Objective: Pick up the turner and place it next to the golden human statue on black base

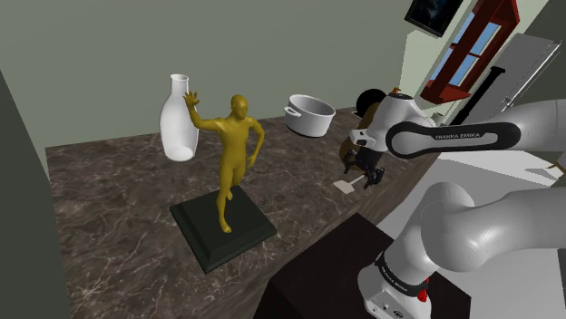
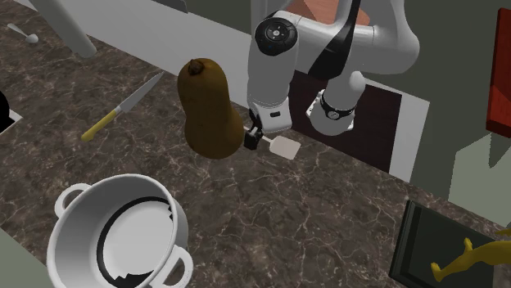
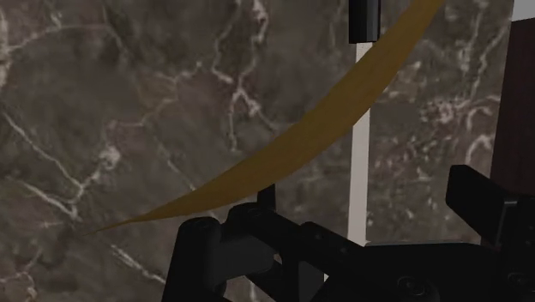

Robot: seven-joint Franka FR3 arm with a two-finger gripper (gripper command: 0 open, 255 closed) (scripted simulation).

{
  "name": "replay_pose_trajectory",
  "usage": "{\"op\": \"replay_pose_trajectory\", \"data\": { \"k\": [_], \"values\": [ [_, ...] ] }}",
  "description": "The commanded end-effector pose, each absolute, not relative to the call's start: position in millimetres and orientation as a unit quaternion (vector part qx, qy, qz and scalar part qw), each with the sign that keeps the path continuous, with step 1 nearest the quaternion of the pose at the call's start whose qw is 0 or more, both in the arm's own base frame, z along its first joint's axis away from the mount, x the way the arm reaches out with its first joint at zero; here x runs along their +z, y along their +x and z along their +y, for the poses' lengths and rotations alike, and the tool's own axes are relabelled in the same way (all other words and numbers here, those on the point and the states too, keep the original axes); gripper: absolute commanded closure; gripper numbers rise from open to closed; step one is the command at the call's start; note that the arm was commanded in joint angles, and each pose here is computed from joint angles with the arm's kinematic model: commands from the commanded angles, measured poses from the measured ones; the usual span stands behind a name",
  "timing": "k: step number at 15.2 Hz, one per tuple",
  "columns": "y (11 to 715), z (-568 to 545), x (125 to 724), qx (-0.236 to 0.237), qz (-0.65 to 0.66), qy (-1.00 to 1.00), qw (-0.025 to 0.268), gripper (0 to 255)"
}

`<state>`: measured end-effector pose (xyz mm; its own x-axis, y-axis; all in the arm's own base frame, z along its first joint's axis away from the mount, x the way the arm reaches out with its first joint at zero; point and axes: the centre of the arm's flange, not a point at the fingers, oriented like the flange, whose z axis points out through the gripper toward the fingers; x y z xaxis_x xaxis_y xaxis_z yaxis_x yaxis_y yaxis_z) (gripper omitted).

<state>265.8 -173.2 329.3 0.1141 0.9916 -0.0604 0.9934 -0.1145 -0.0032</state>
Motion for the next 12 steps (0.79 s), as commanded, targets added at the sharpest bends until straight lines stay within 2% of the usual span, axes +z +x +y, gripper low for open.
{"op": "replay_pose_trajectory", "data": {
  "k": [1,3,4,12],
  "values": [
    [265.8,-173.3,329.1,-0.024,0.665,0.746,0.019,0],
    [265.8,-173.3,329.1,-0.024,0.665,0.746,0.019,0],
    [265.8,-173.3,329.1,-0.024,0.665,0.746,0.019,255],
    [264.2,-173.3,329.8,-0.024,0.665,0.746,0.019,255]
  ]
}}
